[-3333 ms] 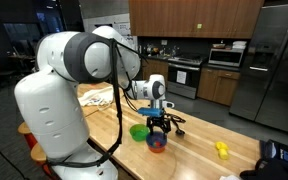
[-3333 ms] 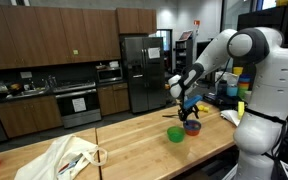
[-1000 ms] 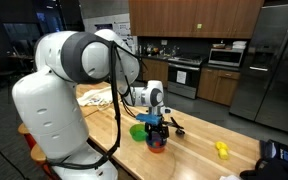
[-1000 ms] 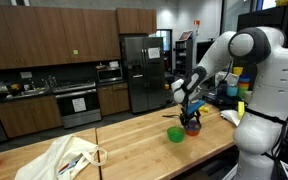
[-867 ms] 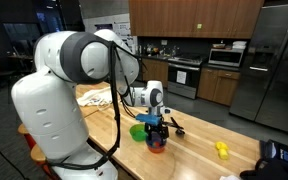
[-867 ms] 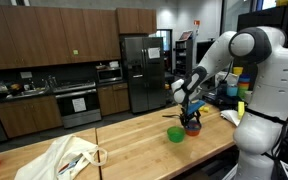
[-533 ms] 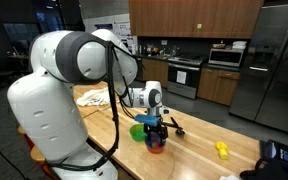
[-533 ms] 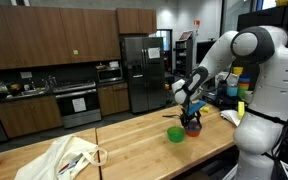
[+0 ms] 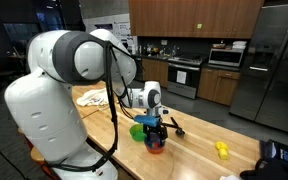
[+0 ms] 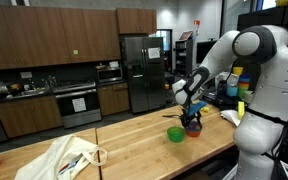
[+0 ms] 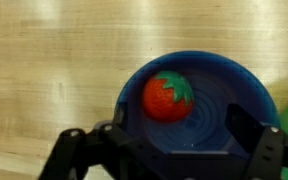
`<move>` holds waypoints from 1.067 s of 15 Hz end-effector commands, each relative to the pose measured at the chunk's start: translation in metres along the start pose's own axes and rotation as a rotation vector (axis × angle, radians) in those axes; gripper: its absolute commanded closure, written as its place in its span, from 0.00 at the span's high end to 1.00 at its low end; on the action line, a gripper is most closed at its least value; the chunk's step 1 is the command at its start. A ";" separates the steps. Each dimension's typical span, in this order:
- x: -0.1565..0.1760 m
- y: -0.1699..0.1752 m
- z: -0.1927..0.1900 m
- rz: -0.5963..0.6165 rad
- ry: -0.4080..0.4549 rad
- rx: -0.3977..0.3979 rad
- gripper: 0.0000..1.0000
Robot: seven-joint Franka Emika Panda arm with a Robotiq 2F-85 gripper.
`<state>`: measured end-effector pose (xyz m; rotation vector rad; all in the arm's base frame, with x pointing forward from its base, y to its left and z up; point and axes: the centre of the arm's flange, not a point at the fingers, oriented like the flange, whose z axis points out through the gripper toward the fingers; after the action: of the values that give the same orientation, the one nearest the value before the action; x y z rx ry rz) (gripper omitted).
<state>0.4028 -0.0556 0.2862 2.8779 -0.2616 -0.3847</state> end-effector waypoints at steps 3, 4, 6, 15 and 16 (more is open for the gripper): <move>-0.004 -0.001 0.007 0.003 0.009 -0.013 0.89; -0.003 -0.001 0.007 0.002 0.009 -0.013 0.82; -0.003 -0.001 0.009 0.001 0.006 -0.012 0.55; -0.002 -0.001 0.005 0.003 0.015 -0.008 0.37; -0.002 0.000 0.004 0.004 0.016 -0.008 0.37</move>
<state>0.4023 -0.0539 0.2839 2.8772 -0.2521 -0.3802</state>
